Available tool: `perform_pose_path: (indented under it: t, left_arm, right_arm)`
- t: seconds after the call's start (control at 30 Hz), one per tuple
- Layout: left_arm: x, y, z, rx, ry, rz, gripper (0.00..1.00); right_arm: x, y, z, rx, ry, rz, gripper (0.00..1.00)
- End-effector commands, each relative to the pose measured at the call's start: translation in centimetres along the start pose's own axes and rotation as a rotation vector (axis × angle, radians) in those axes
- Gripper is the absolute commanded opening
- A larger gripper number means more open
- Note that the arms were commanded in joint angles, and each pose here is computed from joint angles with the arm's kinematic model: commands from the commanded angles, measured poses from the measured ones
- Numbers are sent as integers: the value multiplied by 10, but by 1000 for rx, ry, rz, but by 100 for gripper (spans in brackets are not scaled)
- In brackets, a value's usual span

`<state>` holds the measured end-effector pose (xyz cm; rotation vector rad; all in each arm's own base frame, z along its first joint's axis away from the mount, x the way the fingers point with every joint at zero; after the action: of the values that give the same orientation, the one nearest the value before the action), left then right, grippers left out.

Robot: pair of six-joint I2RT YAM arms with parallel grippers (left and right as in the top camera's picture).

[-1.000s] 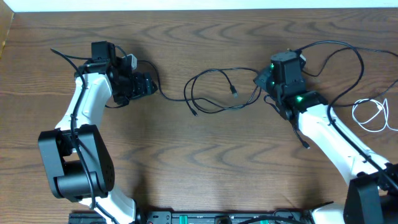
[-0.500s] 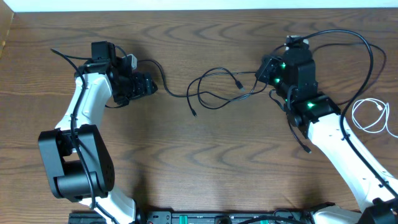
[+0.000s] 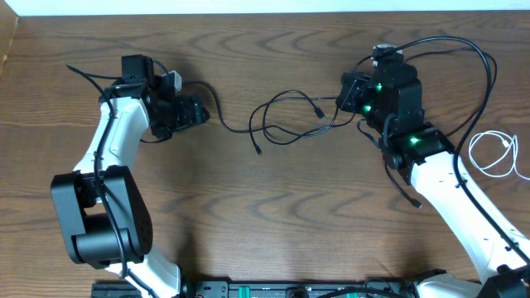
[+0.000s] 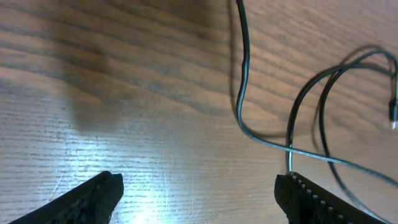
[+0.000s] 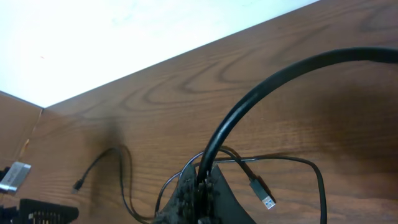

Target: Untangle cables

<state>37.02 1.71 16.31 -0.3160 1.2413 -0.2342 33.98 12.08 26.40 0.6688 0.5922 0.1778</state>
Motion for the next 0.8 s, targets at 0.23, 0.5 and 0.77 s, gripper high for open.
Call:
perform_pose_path:
  t: [0.23,0.5,0.77]
  left_arm:
    - [1,-18,5,-32,-24,-192,84]
    - [11,-51,5,57,-15,-256,84]
    - [27,-87,1,183,-17,-160,84]
  right_arm:
    - [-7,15,3,-109,26,146,1]
    - [-9,21,4,-162,34,209,1]
    - [-8,18,0,-183,58,189,1]
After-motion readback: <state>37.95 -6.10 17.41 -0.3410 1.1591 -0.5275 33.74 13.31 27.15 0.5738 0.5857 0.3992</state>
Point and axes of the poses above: each gripper's point midway between its finger pads, its own x axis out along the fingers, its own y axis along the line the jaws close on, z = x × y, the point moved 10 cm from there along -x, back along the fingers, and after that the axes turned 9 degrees about x, right-handed, at the moved point
